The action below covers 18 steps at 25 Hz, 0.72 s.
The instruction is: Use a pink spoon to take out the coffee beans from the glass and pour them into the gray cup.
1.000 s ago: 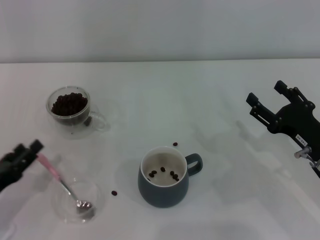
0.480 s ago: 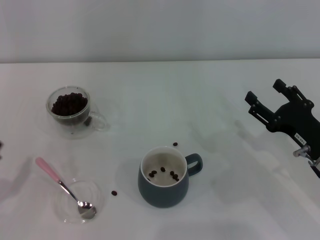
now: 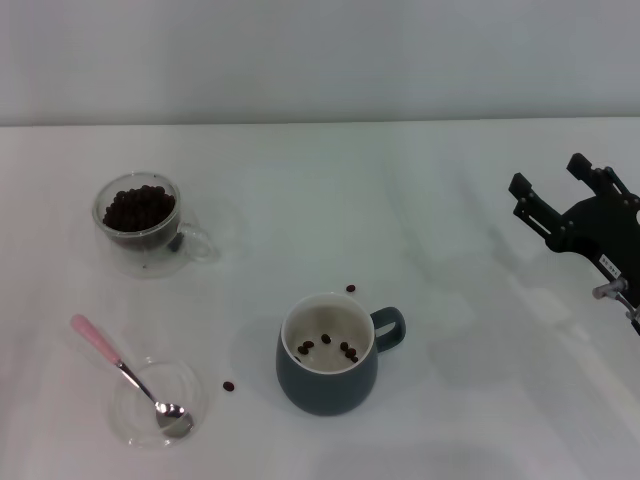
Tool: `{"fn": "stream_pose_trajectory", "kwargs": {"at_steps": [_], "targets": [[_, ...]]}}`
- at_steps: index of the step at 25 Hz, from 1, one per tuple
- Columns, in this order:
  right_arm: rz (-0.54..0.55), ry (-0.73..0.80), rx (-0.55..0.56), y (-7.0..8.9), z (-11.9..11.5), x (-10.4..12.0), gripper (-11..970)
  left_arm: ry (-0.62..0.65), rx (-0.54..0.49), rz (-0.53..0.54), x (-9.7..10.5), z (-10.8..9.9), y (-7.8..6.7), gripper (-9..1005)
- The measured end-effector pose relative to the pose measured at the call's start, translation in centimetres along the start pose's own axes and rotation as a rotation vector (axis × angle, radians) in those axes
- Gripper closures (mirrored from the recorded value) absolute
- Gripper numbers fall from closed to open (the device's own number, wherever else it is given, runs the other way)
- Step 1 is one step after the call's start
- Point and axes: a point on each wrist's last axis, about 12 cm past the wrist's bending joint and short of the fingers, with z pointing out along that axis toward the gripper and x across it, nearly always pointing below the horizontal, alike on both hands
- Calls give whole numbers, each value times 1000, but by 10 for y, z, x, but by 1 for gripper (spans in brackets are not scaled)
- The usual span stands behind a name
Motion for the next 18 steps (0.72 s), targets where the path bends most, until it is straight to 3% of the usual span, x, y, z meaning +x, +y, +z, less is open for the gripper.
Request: {"fn": "stream_pose_trajectory", "kwargs": {"at_steps": [5, 18], "targets": [[2, 12, 19, -2, 2, 1, 83, 26, -56, -27, 4, -3, 4, 103], [6, 26, 26, -2, -2, 4, 83, 34, -36, -52, 5, 11, -5, 103]]}}
